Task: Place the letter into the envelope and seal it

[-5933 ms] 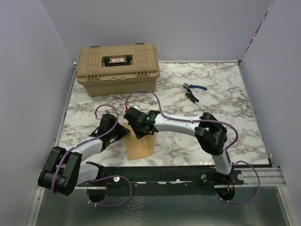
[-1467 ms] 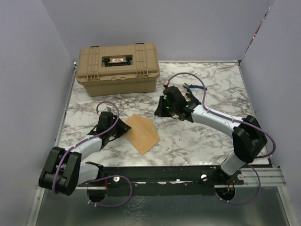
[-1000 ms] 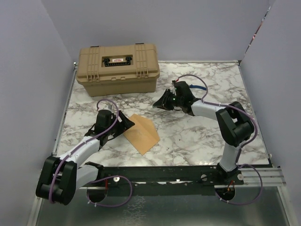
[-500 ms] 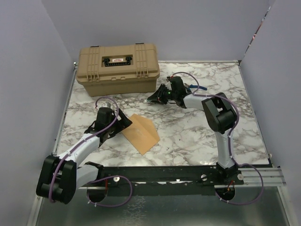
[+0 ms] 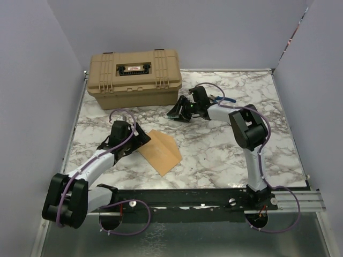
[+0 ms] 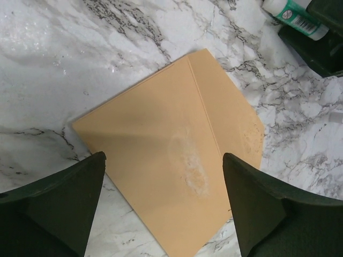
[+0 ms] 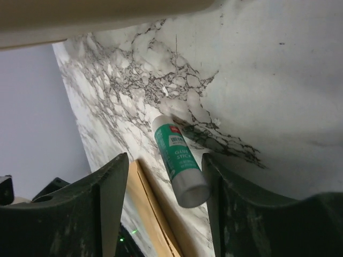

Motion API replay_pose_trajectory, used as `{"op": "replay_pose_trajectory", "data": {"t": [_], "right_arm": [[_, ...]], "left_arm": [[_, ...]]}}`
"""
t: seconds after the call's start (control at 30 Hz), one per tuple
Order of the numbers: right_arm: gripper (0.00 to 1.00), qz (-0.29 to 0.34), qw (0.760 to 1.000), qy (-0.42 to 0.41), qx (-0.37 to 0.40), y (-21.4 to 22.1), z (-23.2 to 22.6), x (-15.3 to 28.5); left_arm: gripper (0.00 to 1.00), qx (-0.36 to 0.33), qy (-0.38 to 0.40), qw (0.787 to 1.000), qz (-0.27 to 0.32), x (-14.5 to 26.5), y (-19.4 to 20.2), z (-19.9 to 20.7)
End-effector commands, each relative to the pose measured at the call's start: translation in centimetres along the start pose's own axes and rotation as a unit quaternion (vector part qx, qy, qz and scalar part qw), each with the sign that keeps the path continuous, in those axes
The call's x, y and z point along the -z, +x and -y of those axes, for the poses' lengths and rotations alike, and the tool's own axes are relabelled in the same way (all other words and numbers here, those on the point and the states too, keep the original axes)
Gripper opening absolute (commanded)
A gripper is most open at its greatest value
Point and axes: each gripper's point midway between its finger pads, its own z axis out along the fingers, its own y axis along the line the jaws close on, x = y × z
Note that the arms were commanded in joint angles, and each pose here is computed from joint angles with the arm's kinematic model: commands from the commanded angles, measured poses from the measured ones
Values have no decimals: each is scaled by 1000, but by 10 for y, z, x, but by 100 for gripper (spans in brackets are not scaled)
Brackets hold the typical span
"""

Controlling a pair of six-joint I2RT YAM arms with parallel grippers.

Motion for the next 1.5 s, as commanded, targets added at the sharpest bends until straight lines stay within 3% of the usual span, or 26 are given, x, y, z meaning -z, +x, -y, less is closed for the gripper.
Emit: {"op": "replay_pose_trajectory", "data": {"t": [0.0, 0.27, 0.37, 0.53, 0.63, 0.7, 1.1, 1.3, 1.47], "right_arm": [[63, 4, 996, 83, 14, 1, 19, 24], [69, 30, 990, 124, 66, 11, 25, 68], [66, 38, 987, 138, 80, 18, 35, 80], [28, -13, 990, 57, 130, 51, 24, 81], [19, -42, 988, 31, 143, 70, 21, 75], [15, -54, 989, 19, 134, 80, 20, 70], [10, -119, 986, -5, 114, 121, 20, 42], [8, -171, 965, -147, 137, 142, -28, 59], [8, -199, 958, -145, 150, 155, -26, 57]], "left_arm": [[89, -3, 21, 1000, 9, -3, -15, 16], [80, -6, 62, 998, -7, -10, -13, 33], [65, -6, 61, 998, -9, -13, -12, 31], [44, -5, 57, 998, -24, -17, -4, 26], [28, -2, 51, 998, -46, -21, 8, 19], [22, 2, 47, 997, -58, -23, 15, 14], [1, 29, -63, 992, -103, -31, 44, -36], [0, 39, -92, 987, -128, -37, 55, -48], [0, 46, -102, 985, -135, -39, 59, -53]]}}
